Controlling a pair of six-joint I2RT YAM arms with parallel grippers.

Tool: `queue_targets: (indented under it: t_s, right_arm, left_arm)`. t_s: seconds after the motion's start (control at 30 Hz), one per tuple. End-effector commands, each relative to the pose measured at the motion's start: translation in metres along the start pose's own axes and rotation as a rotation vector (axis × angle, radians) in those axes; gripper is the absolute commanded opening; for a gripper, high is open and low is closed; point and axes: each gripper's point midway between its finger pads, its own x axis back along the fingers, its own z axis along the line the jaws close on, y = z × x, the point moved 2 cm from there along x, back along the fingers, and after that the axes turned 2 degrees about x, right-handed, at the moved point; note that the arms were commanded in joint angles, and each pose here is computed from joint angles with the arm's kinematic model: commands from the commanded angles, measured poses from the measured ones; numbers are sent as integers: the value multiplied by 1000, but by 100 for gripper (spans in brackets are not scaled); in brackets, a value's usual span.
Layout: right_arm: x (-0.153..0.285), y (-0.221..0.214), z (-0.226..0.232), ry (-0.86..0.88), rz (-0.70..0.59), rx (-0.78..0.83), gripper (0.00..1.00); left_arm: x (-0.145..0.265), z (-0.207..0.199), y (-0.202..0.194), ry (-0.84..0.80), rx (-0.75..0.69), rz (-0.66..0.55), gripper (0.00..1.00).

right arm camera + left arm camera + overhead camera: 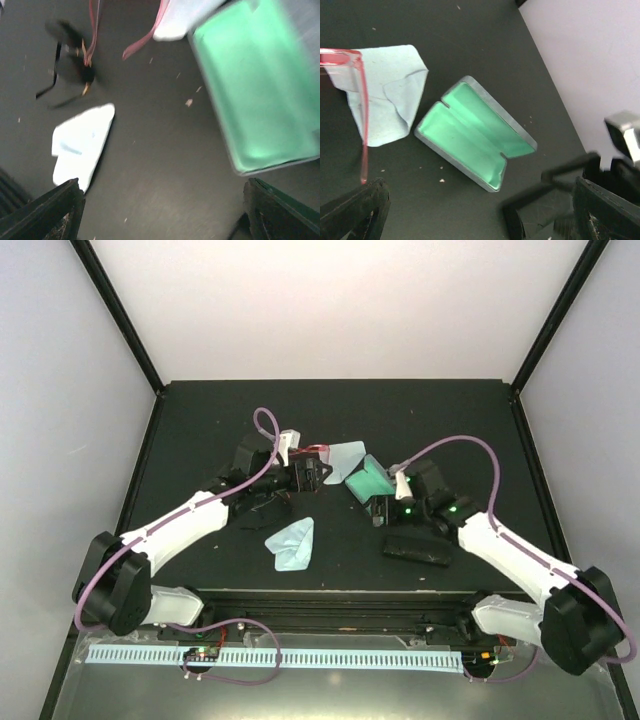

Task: Organize the sunglasses
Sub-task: Place the sunglasses case at the center of the board, then move the sunglasses case at the center of the board.

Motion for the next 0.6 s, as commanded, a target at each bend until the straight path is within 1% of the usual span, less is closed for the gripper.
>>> queue_targets:
  t_s: [0.0,0.03,0.13,0.3,0.37,0.4,0.47,0.57]
  right_arm:
    - [-20,-53,15,7,189,-9,86]
    - [-24,-64,17,12,223,-7,85]
    - [-34,-89,15,-20,304,-21,83]
    - [-40,-108,9,-48,379,-40,82]
    - [-43,-113,3,-86,413,-51,78]
    - [-43,-116,-1,-110,425,-56,76]
    - [-43,-117,-8,-176,428,-51,74]
    - [-35,-112,-31,-356,398,-45,74]
  left_arm:
    - [13,14,11,114,10,-76,99]
    - [18,19,15,154,23,-103,99]
    - [29,24,19,198,37,-144,99]
    - [32,26,20,207,34,-161,99]
    - [31,27,19,210,37,-155,99]
    - [31,27,18,210,38,-152,99]
    - [29,30,16,215,41,-145,99]
    - [27,33,12,221,50,-135,99]
